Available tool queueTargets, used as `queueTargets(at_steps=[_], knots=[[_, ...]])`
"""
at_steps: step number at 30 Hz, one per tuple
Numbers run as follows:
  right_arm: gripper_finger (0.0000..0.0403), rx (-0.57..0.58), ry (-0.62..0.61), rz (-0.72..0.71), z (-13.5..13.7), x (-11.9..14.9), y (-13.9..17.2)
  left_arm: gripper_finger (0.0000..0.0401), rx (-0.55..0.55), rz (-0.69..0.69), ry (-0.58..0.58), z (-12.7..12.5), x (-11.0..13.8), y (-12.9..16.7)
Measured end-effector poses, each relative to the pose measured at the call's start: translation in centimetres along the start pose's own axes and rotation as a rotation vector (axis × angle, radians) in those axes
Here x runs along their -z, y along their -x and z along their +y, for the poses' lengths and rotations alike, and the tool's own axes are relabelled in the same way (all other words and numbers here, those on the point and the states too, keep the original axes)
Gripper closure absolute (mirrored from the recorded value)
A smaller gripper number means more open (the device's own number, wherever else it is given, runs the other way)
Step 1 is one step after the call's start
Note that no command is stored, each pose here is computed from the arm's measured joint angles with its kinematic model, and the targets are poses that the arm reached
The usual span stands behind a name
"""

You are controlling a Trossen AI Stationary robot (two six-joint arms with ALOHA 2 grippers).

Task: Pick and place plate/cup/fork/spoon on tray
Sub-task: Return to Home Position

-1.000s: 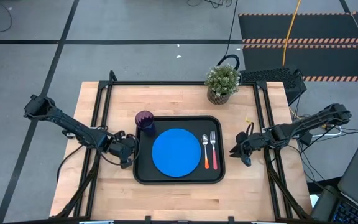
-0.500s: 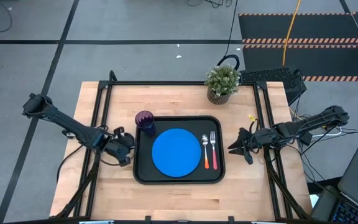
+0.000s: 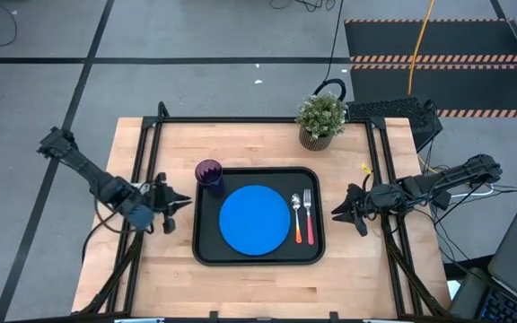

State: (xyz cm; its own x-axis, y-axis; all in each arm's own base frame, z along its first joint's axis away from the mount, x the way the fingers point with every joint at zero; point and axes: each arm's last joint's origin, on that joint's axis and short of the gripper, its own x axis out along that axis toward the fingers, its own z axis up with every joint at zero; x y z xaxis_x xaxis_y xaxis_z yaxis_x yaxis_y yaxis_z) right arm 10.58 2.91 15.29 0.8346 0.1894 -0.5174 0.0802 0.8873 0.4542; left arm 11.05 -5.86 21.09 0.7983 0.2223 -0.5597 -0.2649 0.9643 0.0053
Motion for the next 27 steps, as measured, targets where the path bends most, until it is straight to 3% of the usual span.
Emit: queueTargets(at_steps=[3, 11, 17, 22, 27], knots=[[0.0296, 0.015, 0.000, -0.005, -0.1, 0.0, 0.0, 0.0346, 0.005, -0.086, -0.025, 0.1, -0.1, 0.6], [0.0296, 0.050, 0.009, -0.024, -0.2, 0.0, 0.0, 0.0346, 0.225, -0.334, -0.084, 0.1, 1.9, -0.1], [0.0296, 0.050, 0.032, -0.024, -0.2, 0.0, 0.0, 0.0346, 0.329, -0.480, -0.083, 1.0, 3.3, -0.8], [0.0296, 0.065, 0.073, -0.031, -0.2, 0.0, 0.0, 0.0350, 0.400, -0.517, -0.096, 1.7, 3.8, -1.2], [0.0296, 0.075, 0.113, -0.040, -0.2, -0.1, 0.1, 0.0392, 0.398, -0.512, -0.099, 2.4, 3.7, -1.7]])
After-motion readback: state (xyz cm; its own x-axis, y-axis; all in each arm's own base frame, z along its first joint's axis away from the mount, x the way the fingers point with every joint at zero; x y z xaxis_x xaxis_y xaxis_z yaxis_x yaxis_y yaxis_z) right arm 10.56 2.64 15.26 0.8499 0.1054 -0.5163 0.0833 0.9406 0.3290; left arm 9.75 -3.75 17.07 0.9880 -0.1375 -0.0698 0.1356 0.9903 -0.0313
